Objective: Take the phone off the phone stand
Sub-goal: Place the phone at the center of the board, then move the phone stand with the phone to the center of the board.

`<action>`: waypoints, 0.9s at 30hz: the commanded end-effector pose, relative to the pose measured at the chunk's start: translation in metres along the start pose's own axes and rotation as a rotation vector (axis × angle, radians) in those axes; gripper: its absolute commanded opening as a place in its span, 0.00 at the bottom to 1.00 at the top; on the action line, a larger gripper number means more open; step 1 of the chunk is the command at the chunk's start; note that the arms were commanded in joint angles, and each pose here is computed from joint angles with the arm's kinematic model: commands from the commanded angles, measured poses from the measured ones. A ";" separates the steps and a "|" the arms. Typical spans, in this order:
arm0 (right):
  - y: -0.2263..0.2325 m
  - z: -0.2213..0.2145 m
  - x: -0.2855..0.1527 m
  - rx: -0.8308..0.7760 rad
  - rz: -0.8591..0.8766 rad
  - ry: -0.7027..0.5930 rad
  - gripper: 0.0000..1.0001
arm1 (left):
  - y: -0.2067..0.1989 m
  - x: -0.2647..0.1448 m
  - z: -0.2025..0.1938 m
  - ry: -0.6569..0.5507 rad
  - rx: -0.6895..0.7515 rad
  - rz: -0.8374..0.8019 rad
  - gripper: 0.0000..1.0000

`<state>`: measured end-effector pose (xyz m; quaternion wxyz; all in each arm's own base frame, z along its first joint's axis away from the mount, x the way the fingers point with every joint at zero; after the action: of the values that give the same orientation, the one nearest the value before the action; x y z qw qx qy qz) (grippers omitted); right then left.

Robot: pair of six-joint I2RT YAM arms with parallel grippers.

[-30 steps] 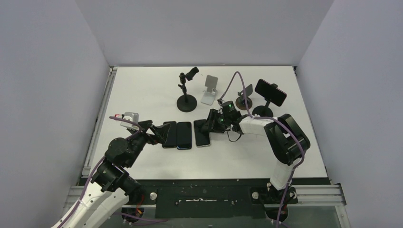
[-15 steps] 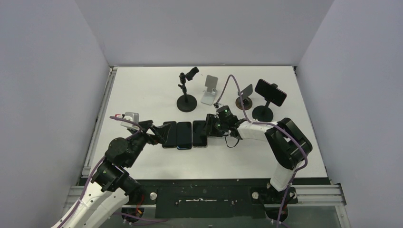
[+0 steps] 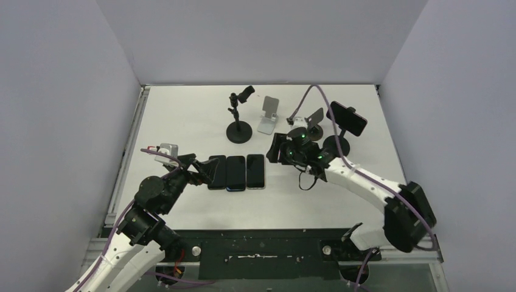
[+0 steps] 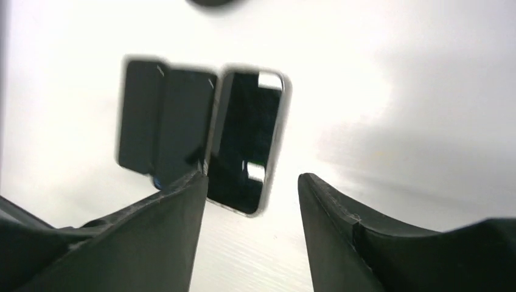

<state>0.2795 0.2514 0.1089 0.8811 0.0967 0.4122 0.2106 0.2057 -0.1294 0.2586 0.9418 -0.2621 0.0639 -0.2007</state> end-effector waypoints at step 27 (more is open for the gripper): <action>-0.183 0.108 -0.255 0.260 -0.536 -0.925 0.77 | -0.030 0.006 0.001 -0.011 -0.056 -0.156 0.97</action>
<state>0.2642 -0.0242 0.2668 0.9686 0.1509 0.1162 -0.1600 0.2043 -0.1447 0.2543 0.9302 -0.2740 0.0742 -0.2328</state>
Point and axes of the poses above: each gripper's point midway between its finger pads, its own x axis out along the fingers, its own y axis along the line the jaws close on, z = x × y, the point moved 2 cm from there along -x, back along the fingers, and after that the axes turned 8 degrees about -x, right-handed, at the moved point
